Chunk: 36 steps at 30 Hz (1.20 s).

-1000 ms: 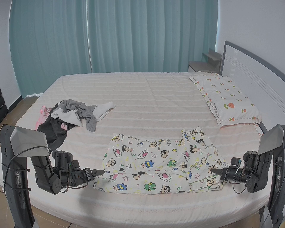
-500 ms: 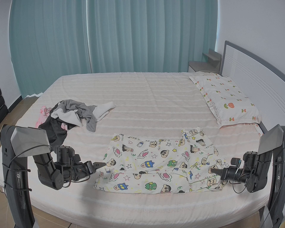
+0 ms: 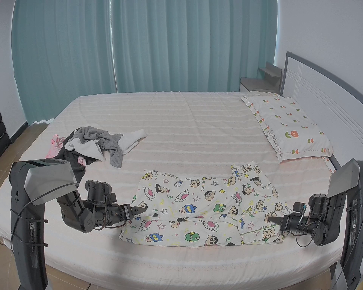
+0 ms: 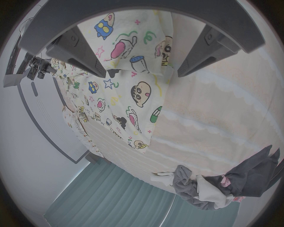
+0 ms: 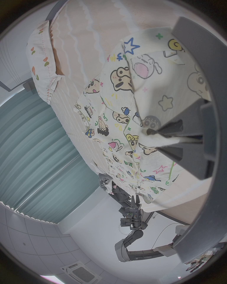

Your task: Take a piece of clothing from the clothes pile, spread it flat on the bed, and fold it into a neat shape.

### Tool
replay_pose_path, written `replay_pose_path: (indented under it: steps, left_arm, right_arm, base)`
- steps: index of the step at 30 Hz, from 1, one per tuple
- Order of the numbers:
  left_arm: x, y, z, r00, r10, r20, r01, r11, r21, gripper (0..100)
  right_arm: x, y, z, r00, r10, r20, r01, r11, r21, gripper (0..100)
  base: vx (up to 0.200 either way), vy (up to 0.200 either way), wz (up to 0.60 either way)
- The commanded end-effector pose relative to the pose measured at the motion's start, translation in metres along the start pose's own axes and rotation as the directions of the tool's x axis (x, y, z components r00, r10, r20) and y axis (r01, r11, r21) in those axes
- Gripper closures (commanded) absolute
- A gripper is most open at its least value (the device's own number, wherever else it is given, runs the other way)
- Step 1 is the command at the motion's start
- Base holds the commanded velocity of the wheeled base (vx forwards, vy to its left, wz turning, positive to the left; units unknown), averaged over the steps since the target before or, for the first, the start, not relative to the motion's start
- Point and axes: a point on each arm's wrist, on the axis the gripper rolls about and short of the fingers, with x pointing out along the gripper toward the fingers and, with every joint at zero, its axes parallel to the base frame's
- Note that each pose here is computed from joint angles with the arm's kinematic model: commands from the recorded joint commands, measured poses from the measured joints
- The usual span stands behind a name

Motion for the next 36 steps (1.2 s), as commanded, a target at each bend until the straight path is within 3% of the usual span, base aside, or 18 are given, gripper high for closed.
replay_pose_path:
  steps: [1, 13, 21, 36]
  left_arm:
    - [0.006, -0.002, -0.004, 1.000, -0.006, -0.013, 0.006, 1.000, 0.006, 0]
    - [0.012, -0.017, -0.006, 0.999, -0.035, -0.018, 0.035, 0.999, 0.033, 0]
    - [0.008, -0.008, -0.006, 1.000, -0.012, -0.019, 0.013, 1.000, 0.015, 0]
    - [-0.014, -0.014, -0.011, 0.999, -0.042, 0.014, 0.042, 0.999, 0.025, 0]
  right_arm:
    - [0.000, 0.000, 0.000, 1.000, 0.000, -0.001, 0.000, 1.000, 0.001, 100]
    - [0.000, 0.000, -0.001, 1.000, 0.000, -0.001, 0.000, 1.000, 0.001, 100]
    - [0.000, 0.000, -0.001, 1.000, 0.000, 0.000, 0.000, 1.000, 0.000, 100]
    - [0.000, 0.000, -0.001, 1.000, 0.000, -0.001, 0.000, 1.000, 0.001, 100]
  base:
    - [0.000, 0.000, 0.00]
    - [0.000, 0.000, 0.00]
    - [0.000, 0.000, 0.00]
    - [0.000, 0.000, 0.00]
